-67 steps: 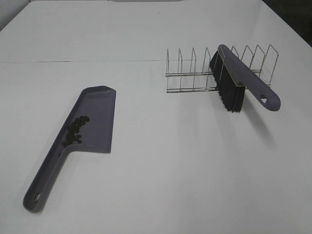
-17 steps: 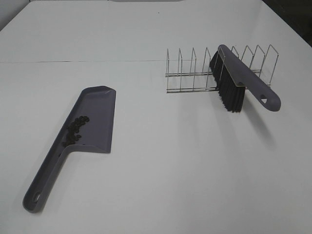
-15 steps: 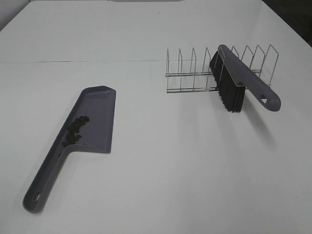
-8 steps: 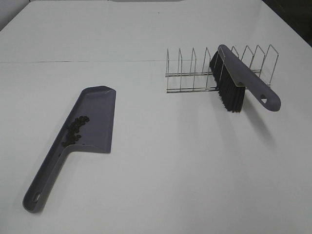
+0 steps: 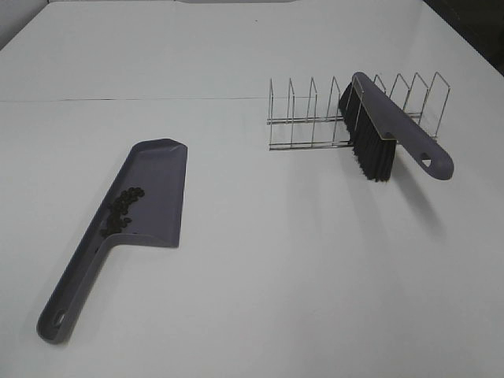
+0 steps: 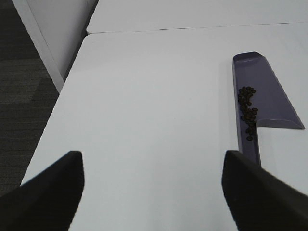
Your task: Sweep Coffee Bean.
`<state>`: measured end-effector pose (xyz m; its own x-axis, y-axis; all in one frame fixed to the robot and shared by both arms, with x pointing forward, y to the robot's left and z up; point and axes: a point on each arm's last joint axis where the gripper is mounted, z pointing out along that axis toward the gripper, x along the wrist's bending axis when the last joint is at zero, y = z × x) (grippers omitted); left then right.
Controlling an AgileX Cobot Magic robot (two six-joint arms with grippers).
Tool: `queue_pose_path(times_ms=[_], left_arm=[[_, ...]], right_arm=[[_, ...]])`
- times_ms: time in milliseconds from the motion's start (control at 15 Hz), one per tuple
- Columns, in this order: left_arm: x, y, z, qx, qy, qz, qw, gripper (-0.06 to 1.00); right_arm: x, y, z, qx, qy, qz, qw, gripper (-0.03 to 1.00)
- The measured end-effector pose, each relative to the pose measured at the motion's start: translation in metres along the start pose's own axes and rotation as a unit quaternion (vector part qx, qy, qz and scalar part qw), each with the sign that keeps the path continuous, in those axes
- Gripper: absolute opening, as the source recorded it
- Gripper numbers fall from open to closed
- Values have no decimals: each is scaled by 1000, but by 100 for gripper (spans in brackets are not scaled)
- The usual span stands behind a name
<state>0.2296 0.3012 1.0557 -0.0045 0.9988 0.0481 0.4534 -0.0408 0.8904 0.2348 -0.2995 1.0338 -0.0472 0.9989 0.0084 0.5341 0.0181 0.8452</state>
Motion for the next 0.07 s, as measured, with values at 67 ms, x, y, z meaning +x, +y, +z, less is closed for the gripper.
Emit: queue_pose_path(times_ms=[67], left_arm=[[0,0,0,0,0,0,1000,70]], right_arm=[[0,0,0,0,0,0,1000,59]])
